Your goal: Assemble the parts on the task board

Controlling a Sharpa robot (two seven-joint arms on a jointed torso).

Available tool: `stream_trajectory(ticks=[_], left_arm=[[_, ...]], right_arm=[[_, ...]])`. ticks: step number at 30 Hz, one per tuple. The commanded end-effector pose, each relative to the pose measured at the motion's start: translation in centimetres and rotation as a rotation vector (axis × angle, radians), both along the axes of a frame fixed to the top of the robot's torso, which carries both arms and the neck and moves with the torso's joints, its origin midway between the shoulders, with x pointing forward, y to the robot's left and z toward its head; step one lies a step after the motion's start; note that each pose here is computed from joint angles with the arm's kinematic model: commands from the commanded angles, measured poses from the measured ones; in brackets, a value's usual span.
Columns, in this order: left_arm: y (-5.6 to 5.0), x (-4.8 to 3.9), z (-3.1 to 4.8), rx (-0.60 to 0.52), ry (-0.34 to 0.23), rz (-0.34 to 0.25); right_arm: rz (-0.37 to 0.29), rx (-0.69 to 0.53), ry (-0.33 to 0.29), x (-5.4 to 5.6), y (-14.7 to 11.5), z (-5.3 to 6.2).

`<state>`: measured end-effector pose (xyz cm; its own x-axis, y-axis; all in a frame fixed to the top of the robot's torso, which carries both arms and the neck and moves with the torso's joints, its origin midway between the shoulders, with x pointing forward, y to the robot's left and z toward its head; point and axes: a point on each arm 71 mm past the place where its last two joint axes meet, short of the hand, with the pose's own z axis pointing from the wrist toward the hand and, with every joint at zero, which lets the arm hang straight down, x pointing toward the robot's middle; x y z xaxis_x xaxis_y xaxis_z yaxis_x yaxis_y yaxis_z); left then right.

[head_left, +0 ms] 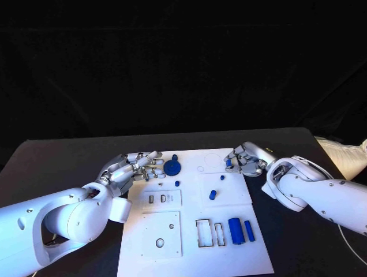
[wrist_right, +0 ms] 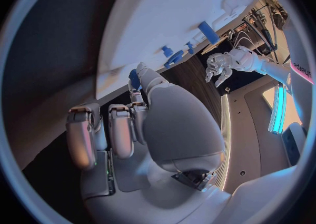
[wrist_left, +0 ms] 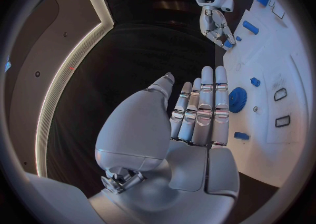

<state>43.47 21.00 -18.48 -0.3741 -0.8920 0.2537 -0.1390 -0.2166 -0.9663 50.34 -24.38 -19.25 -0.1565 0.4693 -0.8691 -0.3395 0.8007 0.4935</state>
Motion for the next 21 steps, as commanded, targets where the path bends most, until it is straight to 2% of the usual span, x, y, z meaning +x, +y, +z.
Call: stream_trajectory(ticks=[1,6,10,14,21], left_arm=[[-0.2,0.02,0.06,-0.013,-0.005,-0.016],[0.0,0.25,-0.04,-0.009,-0.006,-0.008],[0.3,0.48,-0.13,-0.007,-0.007,0.001],[0.7,0.7,-0.22,-0.006,-0.007,0.013],[1.2,0.84,-0.27,-0.017,0.004,0.033]], right_arm=[[0.015,0.019,-0.031,-0.6,1.5,1.1],[0.097,0.042,-0.044,-1.9,5.1,2.3],[0.147,0.052,-0.037,-2.6,8.1,2.7],[0.179,0.046,-0.014,-3.1,10.7,2.5],[0.21,-0.016,0.014,-4.0,14.3,1.0]])
